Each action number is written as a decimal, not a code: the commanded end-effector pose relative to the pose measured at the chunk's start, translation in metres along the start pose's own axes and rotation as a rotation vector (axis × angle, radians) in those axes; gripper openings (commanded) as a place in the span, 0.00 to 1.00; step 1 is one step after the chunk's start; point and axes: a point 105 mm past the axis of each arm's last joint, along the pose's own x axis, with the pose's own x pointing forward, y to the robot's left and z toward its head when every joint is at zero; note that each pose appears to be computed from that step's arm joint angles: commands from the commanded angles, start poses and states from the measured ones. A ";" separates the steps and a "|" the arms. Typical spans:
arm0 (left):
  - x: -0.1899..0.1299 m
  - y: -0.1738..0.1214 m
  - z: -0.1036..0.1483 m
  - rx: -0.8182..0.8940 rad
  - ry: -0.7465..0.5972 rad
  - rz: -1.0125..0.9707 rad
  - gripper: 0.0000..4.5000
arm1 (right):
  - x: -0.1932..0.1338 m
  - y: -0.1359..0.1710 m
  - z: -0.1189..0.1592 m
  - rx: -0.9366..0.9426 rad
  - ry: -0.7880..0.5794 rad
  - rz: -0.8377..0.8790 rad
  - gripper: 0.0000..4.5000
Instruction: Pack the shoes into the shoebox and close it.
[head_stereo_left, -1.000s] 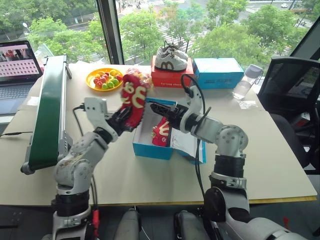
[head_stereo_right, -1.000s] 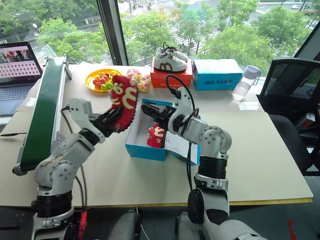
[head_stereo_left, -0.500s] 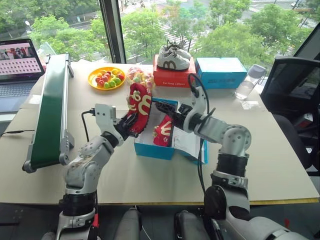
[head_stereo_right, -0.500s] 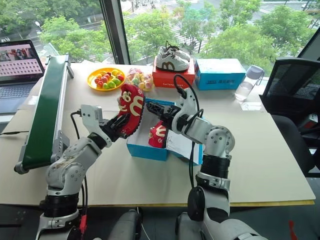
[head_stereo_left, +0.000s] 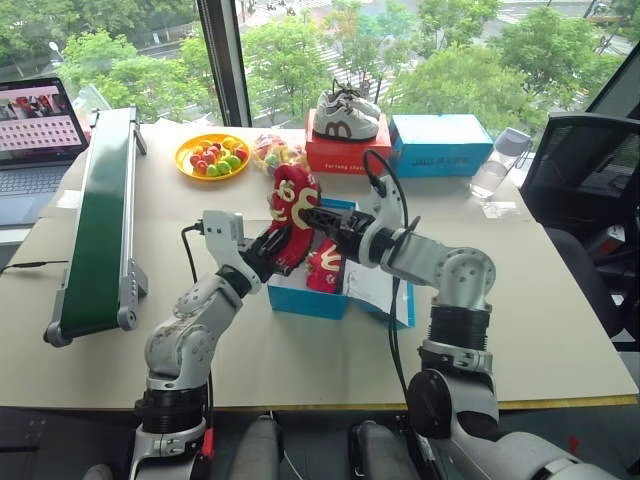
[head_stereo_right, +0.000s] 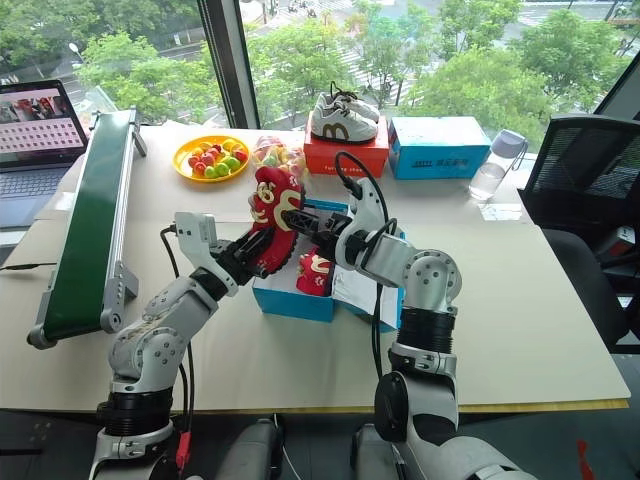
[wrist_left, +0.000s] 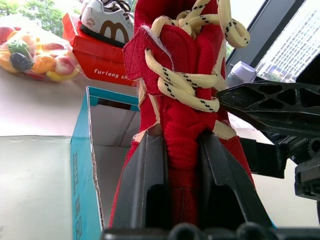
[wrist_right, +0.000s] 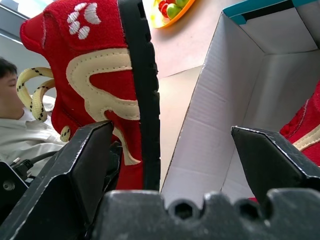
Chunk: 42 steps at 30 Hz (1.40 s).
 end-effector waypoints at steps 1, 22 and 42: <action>0.002 -0.020 0.020 0.021 -0.071 -0.073 0.11 | 0.008 0.029 -0.009 0.031 -0.005 0.116 1.00; 0.002 -0.021 0.016 0.035 -0.046 -0.077 0.10 | 0.003 0.053 -0.010 0.013 -0.003 0.213 0.07; -0.026 -0.003 0.005 0.325 0.086 -0.107 0.55 | 0.001 -0.003 0.011 -0.033 -0.104 -0.149 0.07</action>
